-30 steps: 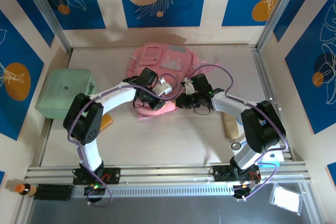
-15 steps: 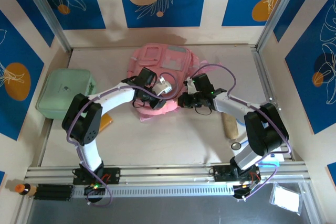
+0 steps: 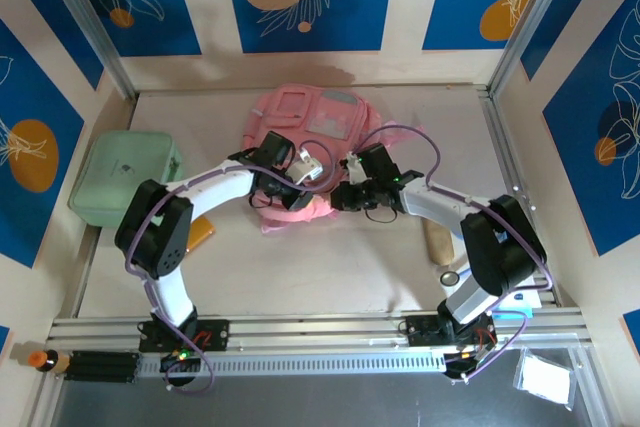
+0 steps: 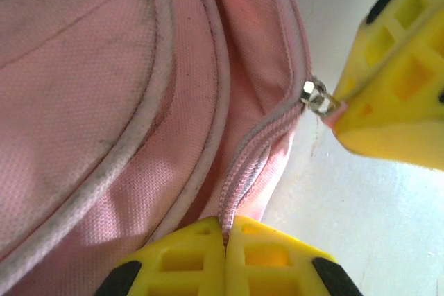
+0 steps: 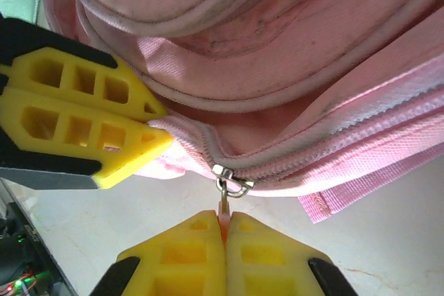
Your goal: Pack the student bag
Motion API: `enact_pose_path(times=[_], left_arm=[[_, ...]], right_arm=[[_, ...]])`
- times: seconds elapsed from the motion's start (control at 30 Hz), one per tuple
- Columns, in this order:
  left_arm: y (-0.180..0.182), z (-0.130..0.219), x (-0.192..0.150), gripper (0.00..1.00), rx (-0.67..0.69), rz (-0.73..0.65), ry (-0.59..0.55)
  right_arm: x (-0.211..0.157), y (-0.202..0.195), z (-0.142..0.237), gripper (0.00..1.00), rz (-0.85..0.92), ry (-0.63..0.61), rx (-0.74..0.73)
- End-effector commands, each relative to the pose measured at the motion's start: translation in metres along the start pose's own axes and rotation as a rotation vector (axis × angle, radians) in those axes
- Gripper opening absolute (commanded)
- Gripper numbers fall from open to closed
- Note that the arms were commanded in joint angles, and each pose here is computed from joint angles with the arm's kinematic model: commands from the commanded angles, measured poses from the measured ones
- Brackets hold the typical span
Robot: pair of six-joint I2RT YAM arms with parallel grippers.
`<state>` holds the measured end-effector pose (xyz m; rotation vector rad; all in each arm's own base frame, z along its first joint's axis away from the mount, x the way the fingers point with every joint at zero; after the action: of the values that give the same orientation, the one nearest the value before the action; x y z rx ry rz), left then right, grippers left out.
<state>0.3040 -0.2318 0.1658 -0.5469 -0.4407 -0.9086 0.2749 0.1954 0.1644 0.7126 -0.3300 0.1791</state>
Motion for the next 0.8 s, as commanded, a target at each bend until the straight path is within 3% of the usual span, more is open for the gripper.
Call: enact_pose_path(times=[0.0,0.07,0.13,0.33,0.6,0.77], left_arm=[[-0.007,0.016,0.018,0.00,-0.017,-0.052,-0.132],[-0.008,0.016,0.017,0.00,-0.025,-0.050,-0.134],[-0.008,0.016,0.017,0.00,-0.029,-0.048,-0.135],[-0.009,0.015,0.016,0.00,-0.041,-0.045,-0.129],[-0.009,0.013,0.014,0.00,-0.048,-0.041,-0.121],[-0.010,0.012,0.011,0.00,-0.054,-0.041,-0.113]], right_arm=[[0.003,0.007,0.018,0.09,-0.015,-0.034,0.082],[0.006,0.003,0.022,0.24,-0.035,-0.060,0.041],[0.008,-0.003,0.024,0.32,-0.063,-0.089,-0.023],[0.017,-0.011,0.032,0.36,-0.081,-0.149,-0.084],[0.029,-0.013,0.027,0.38,-0.128,-0.140,-0.109],[0.040,-0.012,0.021,0.37,-0.227,-0.126,-0.030]])
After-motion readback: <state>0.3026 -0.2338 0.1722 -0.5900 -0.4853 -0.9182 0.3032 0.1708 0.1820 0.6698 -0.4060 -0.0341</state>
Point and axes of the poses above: each hand's point on the last joint's axis, 136 mm out from that joint toward the fingers, its own z axis back along the fingers, its own y axis along the line the jaws close on, x = y × z, the point moved 10 cm from there along z, back along the fingers, and after that the axes turned 1 degree about -z, right-handed, at the moved point
